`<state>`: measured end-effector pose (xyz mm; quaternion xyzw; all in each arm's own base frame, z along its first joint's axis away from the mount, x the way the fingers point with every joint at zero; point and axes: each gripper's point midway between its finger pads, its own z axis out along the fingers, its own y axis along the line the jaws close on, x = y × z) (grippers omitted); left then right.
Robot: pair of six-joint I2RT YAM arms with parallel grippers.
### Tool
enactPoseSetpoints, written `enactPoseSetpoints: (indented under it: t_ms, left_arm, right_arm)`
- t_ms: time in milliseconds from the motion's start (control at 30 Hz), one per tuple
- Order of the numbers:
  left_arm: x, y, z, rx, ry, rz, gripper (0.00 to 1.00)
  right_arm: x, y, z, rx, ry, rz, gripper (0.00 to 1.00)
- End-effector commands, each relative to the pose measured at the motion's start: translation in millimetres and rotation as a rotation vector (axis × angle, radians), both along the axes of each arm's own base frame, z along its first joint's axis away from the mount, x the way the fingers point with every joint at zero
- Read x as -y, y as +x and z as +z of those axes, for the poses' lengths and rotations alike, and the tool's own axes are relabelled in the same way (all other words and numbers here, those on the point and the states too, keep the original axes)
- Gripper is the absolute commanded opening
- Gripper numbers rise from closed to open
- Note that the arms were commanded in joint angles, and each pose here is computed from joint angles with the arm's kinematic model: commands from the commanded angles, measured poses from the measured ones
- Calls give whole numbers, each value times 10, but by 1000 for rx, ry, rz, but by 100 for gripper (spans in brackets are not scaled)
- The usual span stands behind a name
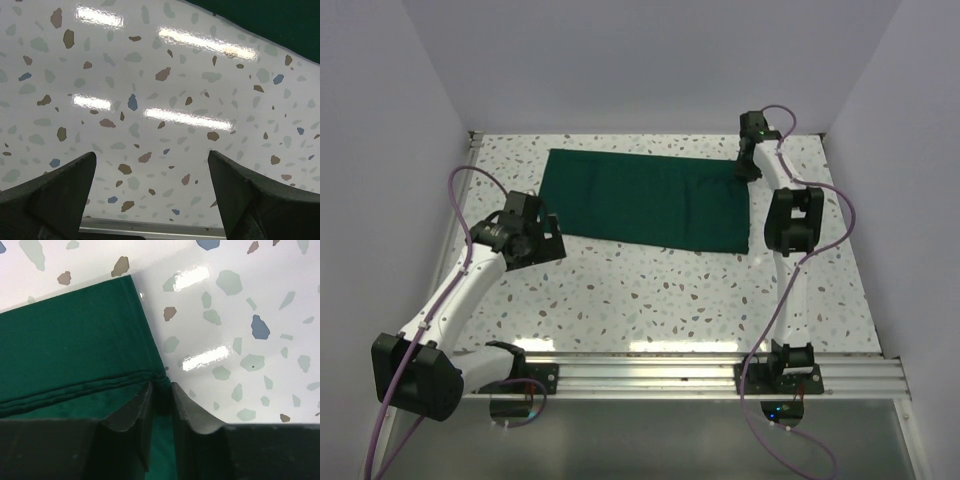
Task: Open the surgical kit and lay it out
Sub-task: Open the surgical kit at the center of the board.
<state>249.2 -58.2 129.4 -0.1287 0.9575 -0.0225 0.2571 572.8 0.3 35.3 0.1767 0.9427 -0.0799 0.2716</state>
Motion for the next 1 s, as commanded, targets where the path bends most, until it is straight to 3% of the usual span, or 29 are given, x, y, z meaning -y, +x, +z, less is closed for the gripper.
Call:
enactPoseSetpoints:
  t_ms: [0, 67, 333, 400, 533, 667, 767, 967]
  left_arm:
    - [31, 59, 5, 31, 0, -29, 98]
    - [28, 55, -5, 28, 3, -34, 98]
    - [20, 46, -17, 30, 11, -48, 98]
    - [15, 49, -1, 36, 14, -52, 98]
    - [1, 52, 11, 41, 21, -51, 98]
    - [1, 128, 111, 66, 28, -53, 98]
    - [33, 254, 237, 97, 22, -59, 99]
    - [119, 601, 605, 179, 12, -71, 99]
  right_arm:
    - [136, -24, 515, 64, -50, -19, 20]
    - [130, -31, 561, 68, -49, -21, 10]
    - [139, -74, 616, 62, -46, -32, 9]
    - [128, -82, 658, 68, -38, -33, 0]
    - [5, -102, 787, 87, 11, -7, 0]
    - [-526, -96, 1052, 140, 194, 162, 0]
    - [-1029, -236, 1348, 167, 240, 337, 0]
    - [-1920, -943, 1741, 160, 252, 623, 0]
